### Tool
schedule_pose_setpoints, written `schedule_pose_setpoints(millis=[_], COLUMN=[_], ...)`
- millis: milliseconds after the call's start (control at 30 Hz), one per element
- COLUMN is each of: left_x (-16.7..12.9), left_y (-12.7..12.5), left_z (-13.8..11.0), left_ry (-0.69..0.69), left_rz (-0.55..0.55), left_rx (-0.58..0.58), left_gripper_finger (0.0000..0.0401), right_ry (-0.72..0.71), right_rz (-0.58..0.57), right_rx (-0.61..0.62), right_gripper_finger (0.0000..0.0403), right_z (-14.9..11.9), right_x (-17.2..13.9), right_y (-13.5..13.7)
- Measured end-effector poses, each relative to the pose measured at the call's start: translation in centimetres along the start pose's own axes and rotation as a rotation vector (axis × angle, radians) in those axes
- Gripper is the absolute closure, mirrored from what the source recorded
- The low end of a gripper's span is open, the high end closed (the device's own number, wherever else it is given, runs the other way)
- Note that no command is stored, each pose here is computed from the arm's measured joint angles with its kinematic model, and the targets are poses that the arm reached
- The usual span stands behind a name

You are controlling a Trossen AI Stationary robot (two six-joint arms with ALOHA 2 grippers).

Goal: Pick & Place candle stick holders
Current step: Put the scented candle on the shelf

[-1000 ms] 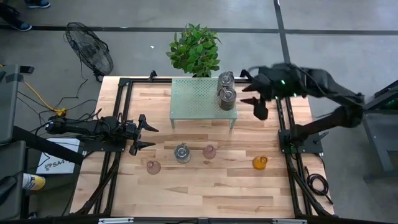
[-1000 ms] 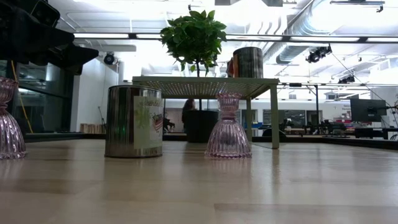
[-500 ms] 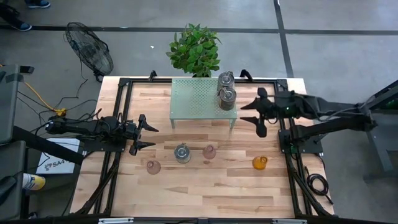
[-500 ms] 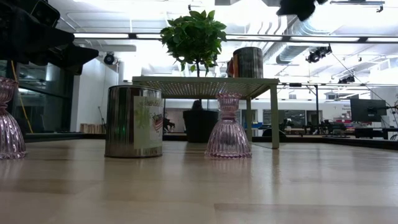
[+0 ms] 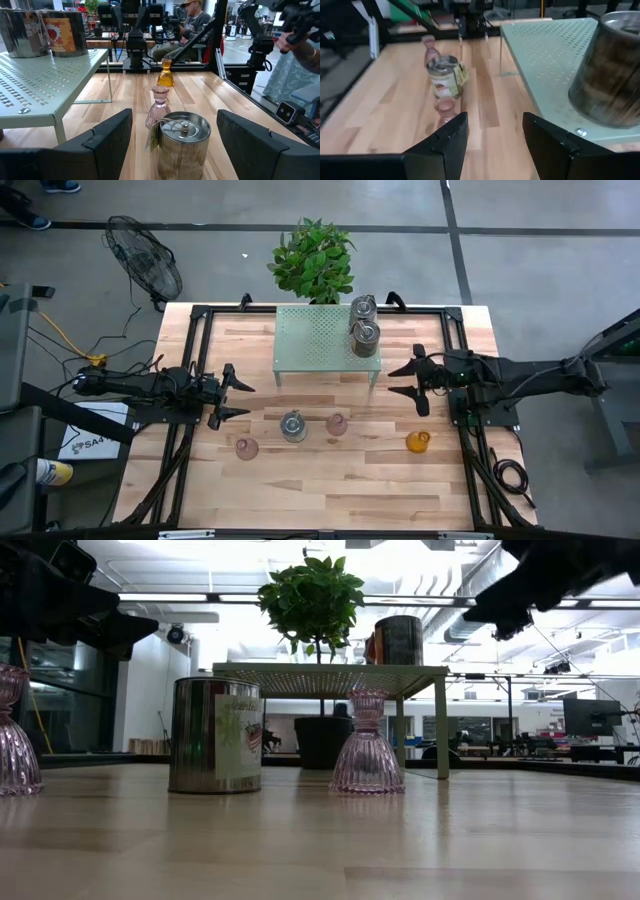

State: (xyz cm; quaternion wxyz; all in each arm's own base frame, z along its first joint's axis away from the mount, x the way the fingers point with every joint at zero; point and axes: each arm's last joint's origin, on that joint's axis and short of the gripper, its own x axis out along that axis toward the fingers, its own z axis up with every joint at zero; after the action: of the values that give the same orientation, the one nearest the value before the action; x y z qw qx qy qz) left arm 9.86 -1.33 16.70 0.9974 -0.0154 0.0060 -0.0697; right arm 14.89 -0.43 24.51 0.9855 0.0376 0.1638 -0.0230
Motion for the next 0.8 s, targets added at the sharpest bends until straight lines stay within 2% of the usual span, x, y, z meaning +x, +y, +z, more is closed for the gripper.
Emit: schedule_pose_setpoints(millis=[200, 467, 800], left_x=[0.0, 0.0, 0.0], left_y=[0.0, 0.0, 0.0], left_z=[0.0, 0.0, 1.0], left_ry=[0.000, -0.001, -0.101], left_rz=[0.000, 0.000, -0.006], left_rx=[0.000, 0.000, 0.005], left_gripper_finger=[0.0114, 0.0114, 0.0114], right_ry=[-0.108, -0.197, -0.285], right_rz=[0.040, 0.018, 0.048], right_rx=[0.016, 0.000, 0.011], right_gripper_finger=[0.0217, 0.0217, 0.0217], right_z=[-2.7, -5.1, -7.4], right_x=[-0.2, -0.4, -0.3], right_y=[0.3, 0.3, 0.1])
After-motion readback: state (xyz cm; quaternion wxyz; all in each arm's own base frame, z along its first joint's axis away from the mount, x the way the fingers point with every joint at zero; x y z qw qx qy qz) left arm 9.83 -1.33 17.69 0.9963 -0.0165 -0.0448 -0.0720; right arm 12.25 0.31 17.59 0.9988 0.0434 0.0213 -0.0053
